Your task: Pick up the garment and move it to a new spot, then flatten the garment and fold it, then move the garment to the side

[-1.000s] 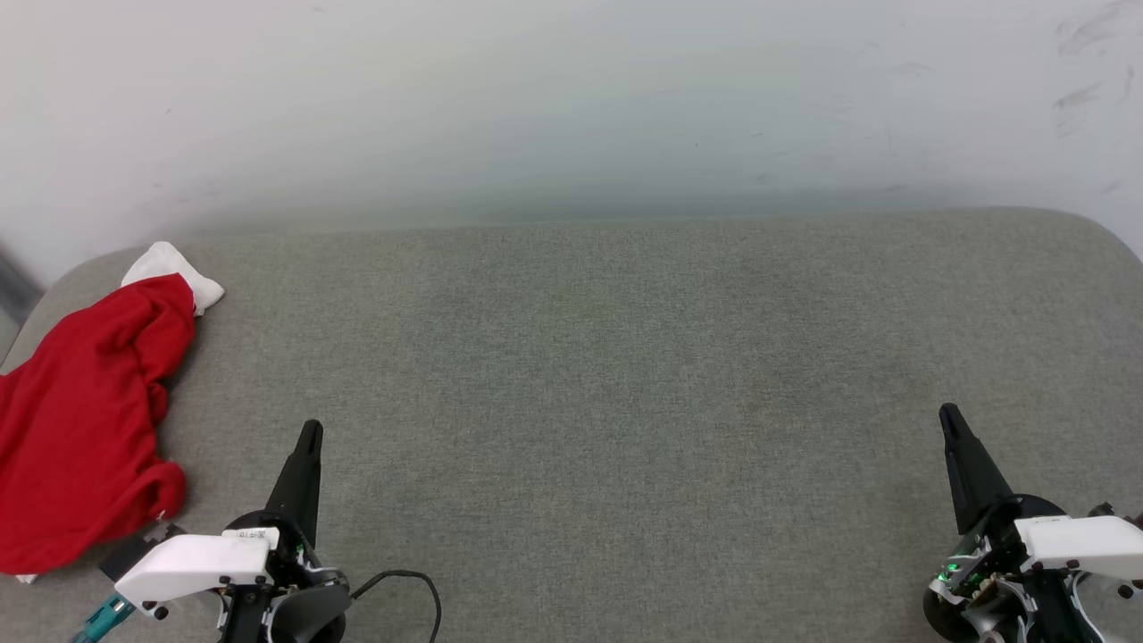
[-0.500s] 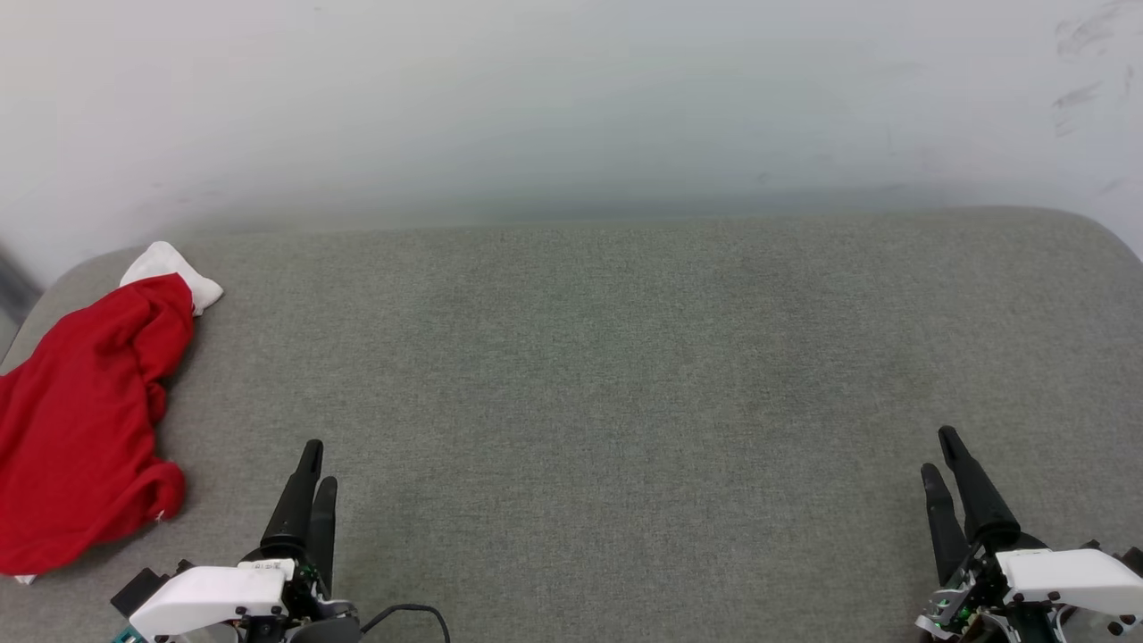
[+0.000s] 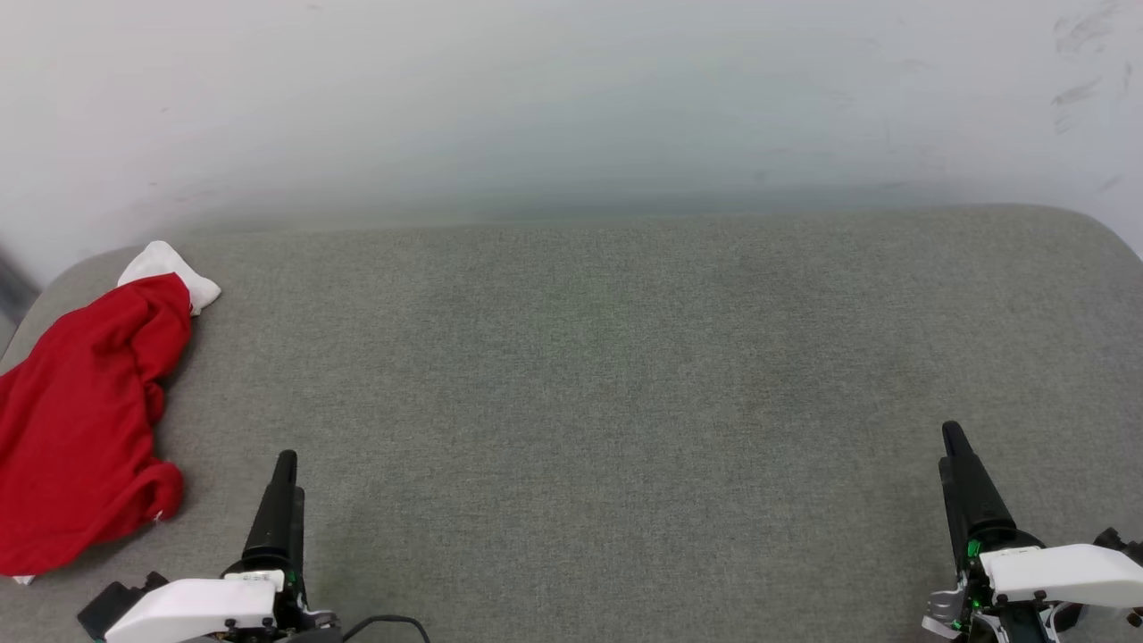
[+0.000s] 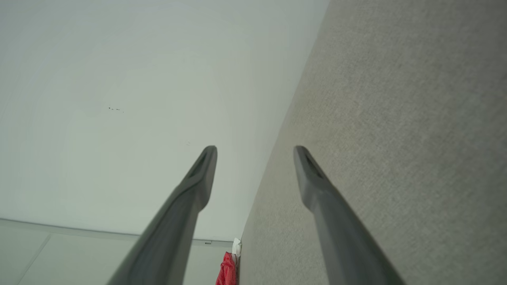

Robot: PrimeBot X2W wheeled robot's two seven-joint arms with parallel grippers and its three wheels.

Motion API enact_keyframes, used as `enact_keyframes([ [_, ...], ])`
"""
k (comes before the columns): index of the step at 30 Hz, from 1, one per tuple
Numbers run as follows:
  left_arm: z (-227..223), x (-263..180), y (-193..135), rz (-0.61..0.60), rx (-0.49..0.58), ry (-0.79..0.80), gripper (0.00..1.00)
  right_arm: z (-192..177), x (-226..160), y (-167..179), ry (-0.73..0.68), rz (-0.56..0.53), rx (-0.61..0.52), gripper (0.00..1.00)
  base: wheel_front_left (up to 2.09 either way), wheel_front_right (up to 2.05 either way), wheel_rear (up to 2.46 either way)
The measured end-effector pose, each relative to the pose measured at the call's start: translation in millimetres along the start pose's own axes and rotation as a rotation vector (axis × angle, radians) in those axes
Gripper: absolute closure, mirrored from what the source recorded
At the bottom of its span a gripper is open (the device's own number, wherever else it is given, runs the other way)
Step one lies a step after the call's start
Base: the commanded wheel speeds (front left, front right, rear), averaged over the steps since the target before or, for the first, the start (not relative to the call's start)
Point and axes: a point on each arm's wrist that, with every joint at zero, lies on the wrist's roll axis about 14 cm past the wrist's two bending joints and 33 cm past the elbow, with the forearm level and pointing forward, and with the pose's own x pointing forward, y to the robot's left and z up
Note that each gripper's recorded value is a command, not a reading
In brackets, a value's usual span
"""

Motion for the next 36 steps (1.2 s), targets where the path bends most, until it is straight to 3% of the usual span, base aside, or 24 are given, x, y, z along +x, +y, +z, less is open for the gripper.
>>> enact_keyframes([
  [9,35,0,-14,-0.036,0.138,-0.114,0.0,10,1,13,-0.037,0.038,-0.235,0.0,0.0,0.0,0.0],
  [16,47,0,-34,-0.089,0.293,-0.166,0.0,10,4,43,-0.06,0.131,-0.479,0.0,0.0,0.0,0.0],
  [17,45,2,-47,-0.117,0.388,-0.173,0.0,9,4,56,-0.074,0.169,-0.564,0.0,0.0,0.0,0.0],
  [22,25,3,-68,-0.159,0.559,-0.15,0.0,7,3,73,-0.096,0.223,-0.7,0.0,0.0,0.0,0.0],
  [36,-31,-2,-87,-0.234,0.926,-0.083,0.0,-2,2,88,-0.125,0.284,-0.991,0.0,0.0,0.0,0.0],
])
